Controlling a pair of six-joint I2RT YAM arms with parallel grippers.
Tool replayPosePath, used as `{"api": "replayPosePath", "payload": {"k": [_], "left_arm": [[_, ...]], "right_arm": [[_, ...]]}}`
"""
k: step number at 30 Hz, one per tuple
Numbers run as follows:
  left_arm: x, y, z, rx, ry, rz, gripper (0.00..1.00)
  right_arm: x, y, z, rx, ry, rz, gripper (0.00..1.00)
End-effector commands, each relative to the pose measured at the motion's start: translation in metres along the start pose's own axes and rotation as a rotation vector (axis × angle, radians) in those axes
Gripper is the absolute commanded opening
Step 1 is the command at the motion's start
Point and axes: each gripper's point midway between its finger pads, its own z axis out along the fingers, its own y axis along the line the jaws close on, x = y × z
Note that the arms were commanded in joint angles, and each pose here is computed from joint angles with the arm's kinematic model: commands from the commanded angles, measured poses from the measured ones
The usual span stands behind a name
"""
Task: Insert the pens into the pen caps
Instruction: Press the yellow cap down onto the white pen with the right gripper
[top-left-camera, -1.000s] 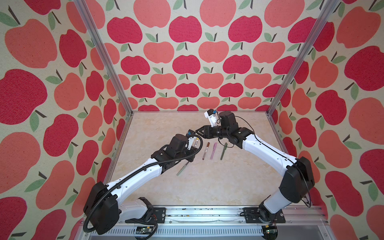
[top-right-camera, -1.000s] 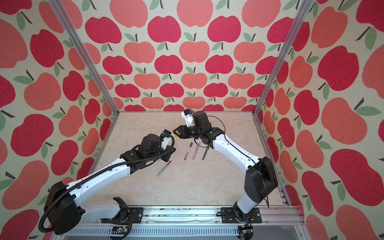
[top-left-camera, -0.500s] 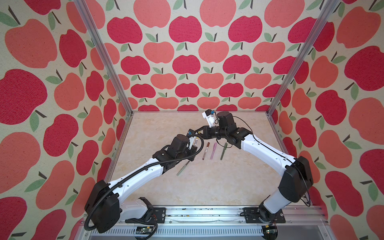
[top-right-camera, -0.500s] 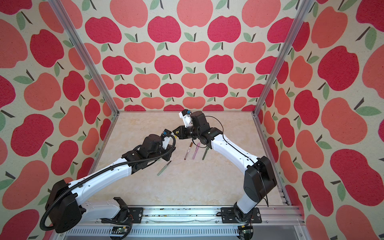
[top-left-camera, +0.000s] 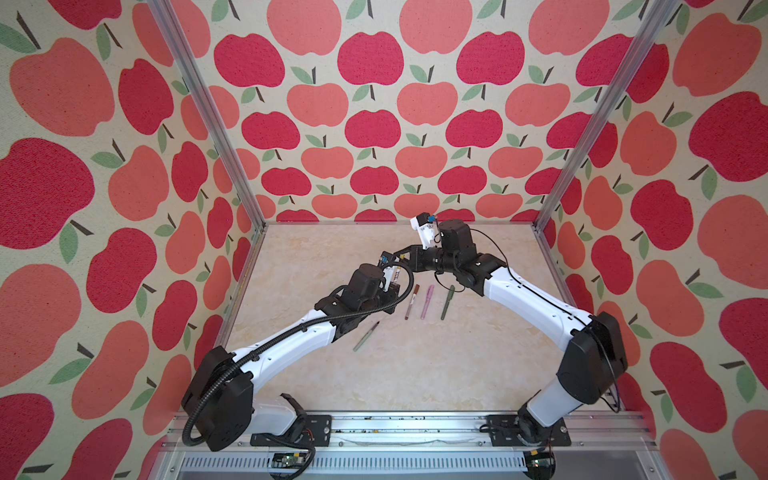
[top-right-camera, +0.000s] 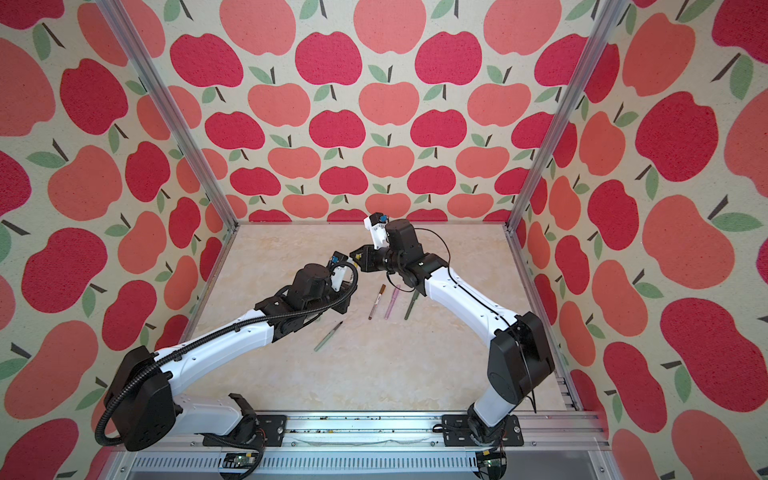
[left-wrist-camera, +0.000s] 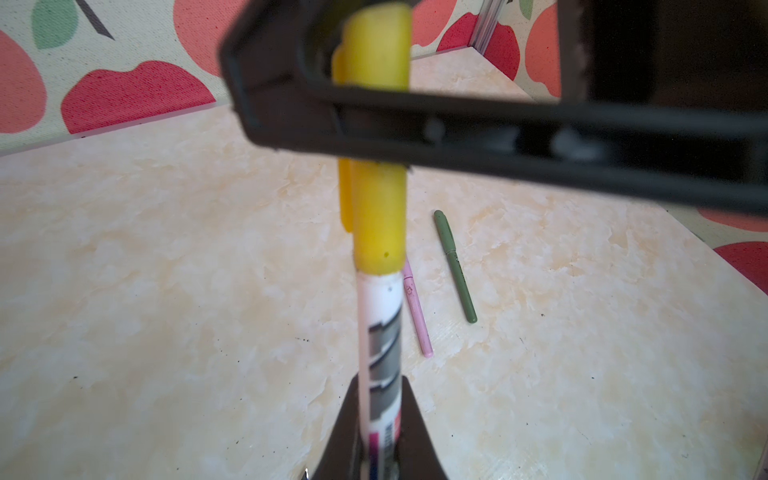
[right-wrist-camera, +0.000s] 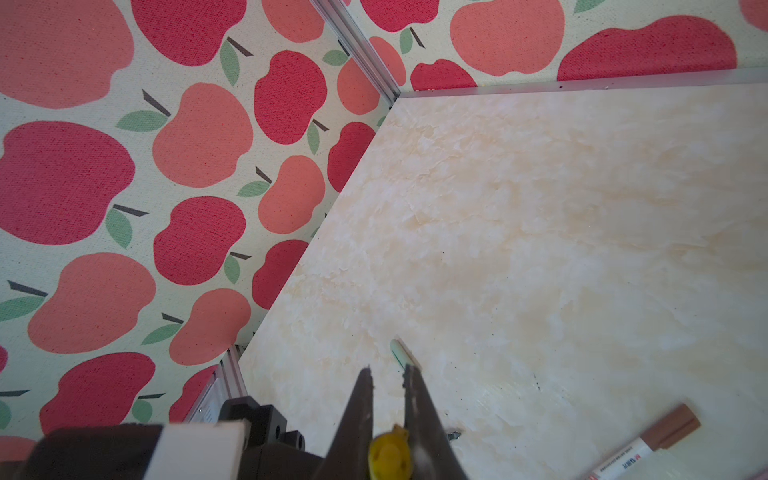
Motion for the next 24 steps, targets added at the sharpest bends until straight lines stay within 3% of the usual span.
{"api": "replayPosePath", "payload": {"k": [1, 16, 24], "left_arm": [[-0.098, -0.005, -0.022, 0.008, -0.315, -0.019, 0.00], [-0.166, -0.014, -0.029, 0.038, -0.513, 0.010, 0.00], [-0.189, -0.014, -0.030, 0.044, -0.563, 0.025, 0.00]], "right_arm": [[0.059, -0.014, 0.013, 0.016, 0.183, 0.068, 0.09], [0.107, -0.032, 0.015, 0.028, 0.258, 0.152, 0.08], [0.131, -0.033, 0.017, 0.006, 0.305, 0.188, 0.08]]}}
